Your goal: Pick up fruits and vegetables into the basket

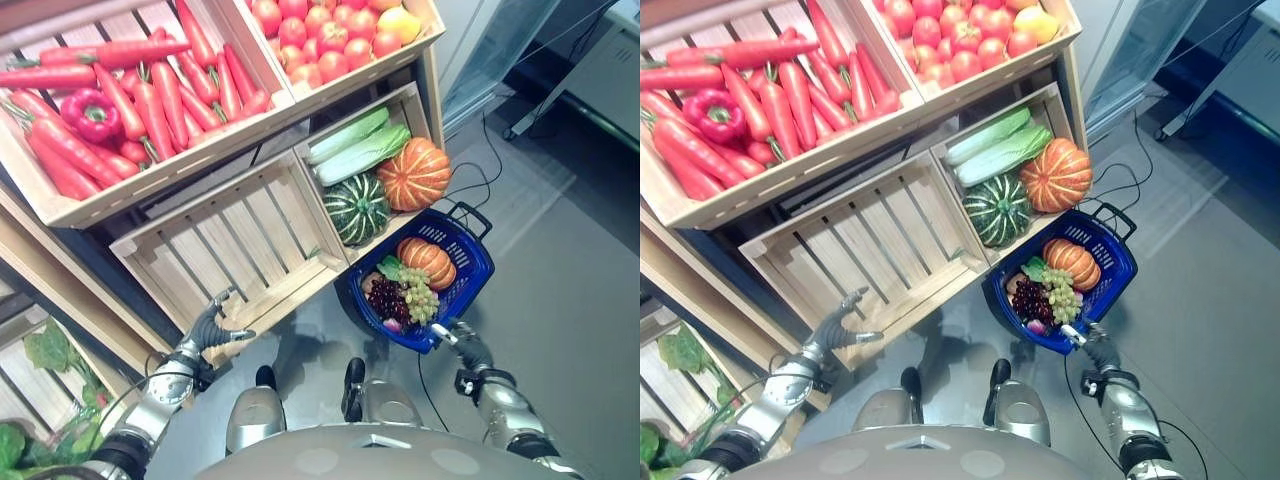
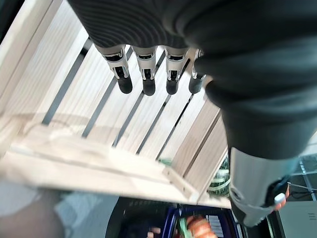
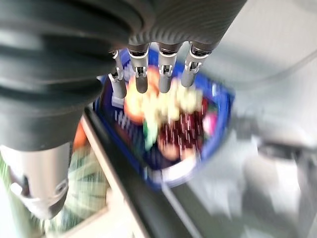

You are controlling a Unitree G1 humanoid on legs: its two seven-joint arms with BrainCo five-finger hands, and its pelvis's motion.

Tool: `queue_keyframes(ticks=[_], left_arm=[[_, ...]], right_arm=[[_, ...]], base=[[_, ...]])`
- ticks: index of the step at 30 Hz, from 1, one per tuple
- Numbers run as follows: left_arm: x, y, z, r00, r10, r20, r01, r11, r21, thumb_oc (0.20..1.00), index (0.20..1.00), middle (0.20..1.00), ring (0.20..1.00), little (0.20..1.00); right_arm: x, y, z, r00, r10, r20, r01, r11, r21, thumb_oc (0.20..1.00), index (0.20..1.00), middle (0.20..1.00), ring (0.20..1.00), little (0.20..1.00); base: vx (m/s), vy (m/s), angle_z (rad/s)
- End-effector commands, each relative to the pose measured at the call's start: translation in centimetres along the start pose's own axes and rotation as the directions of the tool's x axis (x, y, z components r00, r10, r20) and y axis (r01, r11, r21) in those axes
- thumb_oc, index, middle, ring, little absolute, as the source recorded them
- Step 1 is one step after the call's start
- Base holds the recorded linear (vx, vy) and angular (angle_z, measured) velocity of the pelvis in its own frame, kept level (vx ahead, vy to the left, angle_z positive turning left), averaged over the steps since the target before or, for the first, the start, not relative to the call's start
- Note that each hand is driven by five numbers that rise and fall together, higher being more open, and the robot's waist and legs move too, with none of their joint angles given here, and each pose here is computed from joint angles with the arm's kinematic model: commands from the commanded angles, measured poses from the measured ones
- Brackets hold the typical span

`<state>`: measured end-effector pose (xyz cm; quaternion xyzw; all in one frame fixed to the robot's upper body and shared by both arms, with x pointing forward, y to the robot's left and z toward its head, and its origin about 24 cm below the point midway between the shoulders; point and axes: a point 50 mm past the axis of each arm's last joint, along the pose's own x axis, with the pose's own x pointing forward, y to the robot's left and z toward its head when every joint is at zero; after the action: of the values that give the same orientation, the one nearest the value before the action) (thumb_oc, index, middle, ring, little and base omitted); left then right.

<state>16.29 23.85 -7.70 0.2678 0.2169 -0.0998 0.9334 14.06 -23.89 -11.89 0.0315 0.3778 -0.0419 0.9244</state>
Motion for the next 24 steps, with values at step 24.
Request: queue_keyframes(ticks=[24], left_arm=[[-0.6, -7.8, -4.7, 0.865, -0.464, -0.192, 0.232, 0.708, -0.667, 1.000, 1.000, 1.000, 1.000, 1.000]], right_arm=[[-1.0, 3.6, -7.7, 0.849, 0.276, -0.451, -0.239, 0.961, 0.139, 1.000, 1.000, 1.000, 1.000, 1.000]], base=[[-0.02, 0.057, -0.02]])
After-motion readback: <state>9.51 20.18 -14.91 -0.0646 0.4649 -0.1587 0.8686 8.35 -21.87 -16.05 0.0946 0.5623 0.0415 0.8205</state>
